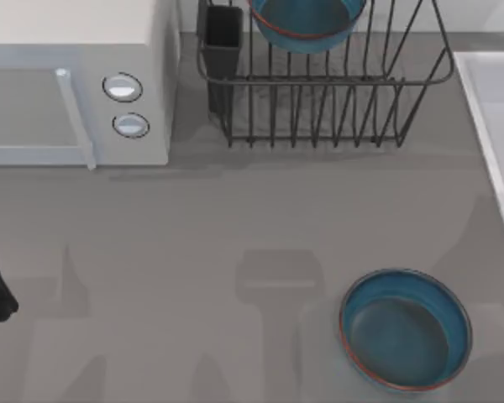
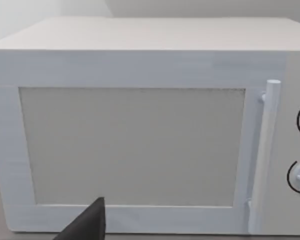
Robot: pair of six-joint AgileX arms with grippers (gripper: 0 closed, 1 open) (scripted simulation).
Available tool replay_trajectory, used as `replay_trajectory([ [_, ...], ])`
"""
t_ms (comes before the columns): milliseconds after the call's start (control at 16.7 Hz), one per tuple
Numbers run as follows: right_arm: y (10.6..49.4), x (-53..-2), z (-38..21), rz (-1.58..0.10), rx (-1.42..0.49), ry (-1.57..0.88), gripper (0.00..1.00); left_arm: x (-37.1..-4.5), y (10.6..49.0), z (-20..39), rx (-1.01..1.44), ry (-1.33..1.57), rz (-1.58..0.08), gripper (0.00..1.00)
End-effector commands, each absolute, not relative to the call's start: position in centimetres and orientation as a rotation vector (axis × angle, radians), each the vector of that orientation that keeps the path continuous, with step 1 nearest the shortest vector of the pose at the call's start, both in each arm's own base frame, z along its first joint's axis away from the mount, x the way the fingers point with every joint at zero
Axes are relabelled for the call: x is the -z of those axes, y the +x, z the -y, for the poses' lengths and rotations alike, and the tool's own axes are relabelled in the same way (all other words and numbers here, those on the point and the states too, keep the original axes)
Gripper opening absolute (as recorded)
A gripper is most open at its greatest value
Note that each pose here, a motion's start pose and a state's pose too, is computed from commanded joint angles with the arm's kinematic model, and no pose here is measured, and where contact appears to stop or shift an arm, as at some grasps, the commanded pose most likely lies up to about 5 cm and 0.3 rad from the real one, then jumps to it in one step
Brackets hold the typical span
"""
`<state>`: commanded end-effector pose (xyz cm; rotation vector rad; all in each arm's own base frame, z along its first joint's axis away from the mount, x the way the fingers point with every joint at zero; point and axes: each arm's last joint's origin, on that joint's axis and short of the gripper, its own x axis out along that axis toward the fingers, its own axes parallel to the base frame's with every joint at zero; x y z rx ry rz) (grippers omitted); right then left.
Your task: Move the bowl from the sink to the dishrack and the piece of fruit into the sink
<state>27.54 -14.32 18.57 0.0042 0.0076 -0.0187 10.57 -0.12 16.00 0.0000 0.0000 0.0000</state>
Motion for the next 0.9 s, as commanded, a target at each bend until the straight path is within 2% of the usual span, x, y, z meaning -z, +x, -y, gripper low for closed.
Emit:
replay_trajectory([
  [540,27.5,-8.3,14.2,0.012,0.011,-0.007,0.00,-16.0,10.6,0.1,0.000,0.000,0.000,1.00],
  [900,26.7,-5.9,13.6,0.000,0.010,0.000,0.00,-16.0,10.6,0.1,0.000,0.000,0.000,1.00],
])
